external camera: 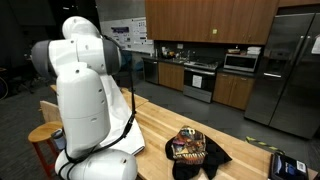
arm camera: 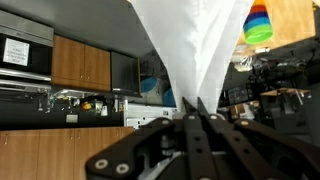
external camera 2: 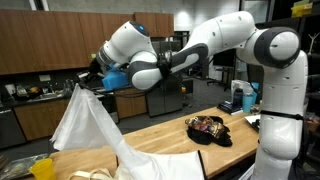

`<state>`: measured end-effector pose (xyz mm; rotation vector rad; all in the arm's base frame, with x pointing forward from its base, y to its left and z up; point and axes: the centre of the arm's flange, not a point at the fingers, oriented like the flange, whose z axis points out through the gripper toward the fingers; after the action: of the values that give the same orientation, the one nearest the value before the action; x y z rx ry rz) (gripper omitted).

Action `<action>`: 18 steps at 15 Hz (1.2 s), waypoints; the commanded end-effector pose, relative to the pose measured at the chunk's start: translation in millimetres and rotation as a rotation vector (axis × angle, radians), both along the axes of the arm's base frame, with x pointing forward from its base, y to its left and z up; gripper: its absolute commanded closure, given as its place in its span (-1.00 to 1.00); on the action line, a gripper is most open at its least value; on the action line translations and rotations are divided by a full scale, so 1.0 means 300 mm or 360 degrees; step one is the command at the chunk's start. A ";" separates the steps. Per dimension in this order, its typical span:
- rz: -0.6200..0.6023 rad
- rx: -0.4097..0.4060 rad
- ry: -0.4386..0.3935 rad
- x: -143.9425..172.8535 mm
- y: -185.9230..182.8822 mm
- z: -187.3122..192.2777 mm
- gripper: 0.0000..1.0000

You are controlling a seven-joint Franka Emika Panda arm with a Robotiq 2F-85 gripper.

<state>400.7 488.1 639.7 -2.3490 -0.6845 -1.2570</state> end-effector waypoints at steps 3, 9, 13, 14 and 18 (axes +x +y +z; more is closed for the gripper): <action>-0.0140 0.0200 -0.0133 0.249 0.273 0.033 0.99; -0.0596 -0.0053 0.0029 0.378 0.249 -0.223 0.99; -0.0814 -0.0289 0.0344 0.311 0.129 -0.218 0.99; -0.0875 -0.0337 0.0416 0.291 0.098 -0.197 0.99; -0.1111 -0.0471 0.0631 0.166 -0.067 -0.100 0.99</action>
<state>485.3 512.0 581.4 -3.0141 0.0063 -1.0022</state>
